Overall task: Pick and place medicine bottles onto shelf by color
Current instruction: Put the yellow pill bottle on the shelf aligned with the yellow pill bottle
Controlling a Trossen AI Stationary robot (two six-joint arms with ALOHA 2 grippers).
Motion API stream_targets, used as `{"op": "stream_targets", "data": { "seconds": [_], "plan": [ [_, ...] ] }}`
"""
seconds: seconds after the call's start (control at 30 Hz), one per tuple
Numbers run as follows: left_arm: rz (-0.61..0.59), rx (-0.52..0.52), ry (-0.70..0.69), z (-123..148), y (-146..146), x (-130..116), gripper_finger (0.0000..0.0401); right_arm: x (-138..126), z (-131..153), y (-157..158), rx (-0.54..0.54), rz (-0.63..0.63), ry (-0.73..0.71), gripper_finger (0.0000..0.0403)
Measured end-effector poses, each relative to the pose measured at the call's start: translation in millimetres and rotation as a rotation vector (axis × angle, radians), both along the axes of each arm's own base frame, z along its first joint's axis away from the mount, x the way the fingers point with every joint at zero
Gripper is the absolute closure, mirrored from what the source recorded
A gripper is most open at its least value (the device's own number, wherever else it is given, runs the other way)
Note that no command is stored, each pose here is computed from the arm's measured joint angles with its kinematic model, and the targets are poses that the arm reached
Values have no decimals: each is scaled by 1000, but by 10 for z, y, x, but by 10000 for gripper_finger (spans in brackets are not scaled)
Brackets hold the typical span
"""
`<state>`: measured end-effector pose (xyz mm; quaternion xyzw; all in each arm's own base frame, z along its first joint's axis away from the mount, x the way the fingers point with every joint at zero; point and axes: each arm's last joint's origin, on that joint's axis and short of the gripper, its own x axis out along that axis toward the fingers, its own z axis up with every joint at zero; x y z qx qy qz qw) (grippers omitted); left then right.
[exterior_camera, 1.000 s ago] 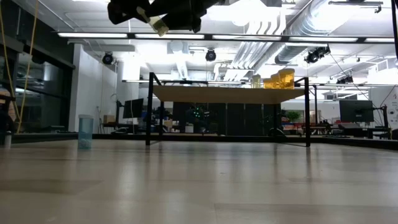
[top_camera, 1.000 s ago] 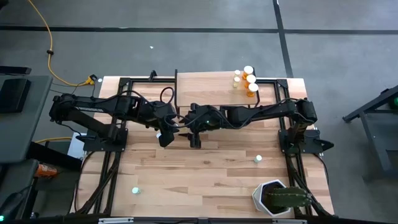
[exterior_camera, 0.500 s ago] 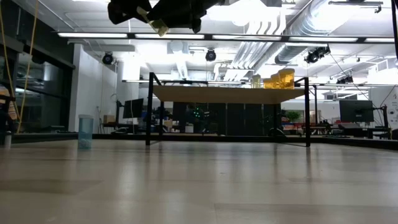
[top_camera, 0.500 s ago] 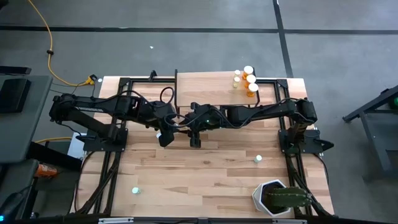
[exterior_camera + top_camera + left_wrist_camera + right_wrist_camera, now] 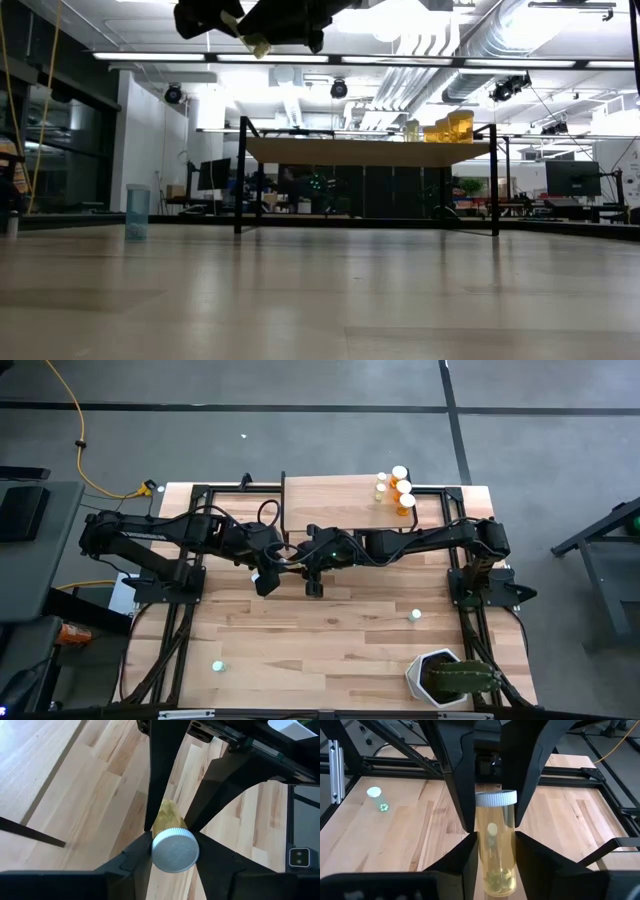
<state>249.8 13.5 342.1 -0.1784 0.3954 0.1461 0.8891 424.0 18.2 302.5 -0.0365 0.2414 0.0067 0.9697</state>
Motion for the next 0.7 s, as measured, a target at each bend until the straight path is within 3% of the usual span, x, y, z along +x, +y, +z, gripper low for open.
{"op": "stream_targets", "data": {
  "seconds": [0.43, 0.7],
  "plan": [
    [-59, -27, -12, 37, -11, -48, 204, -61, -69, -35, -29, 7, 101, 291],
    [-76, -61, -98, 225, -34, -280, 205, -549, 134, -275, -49, -35, 313, 291]
  ]
}}
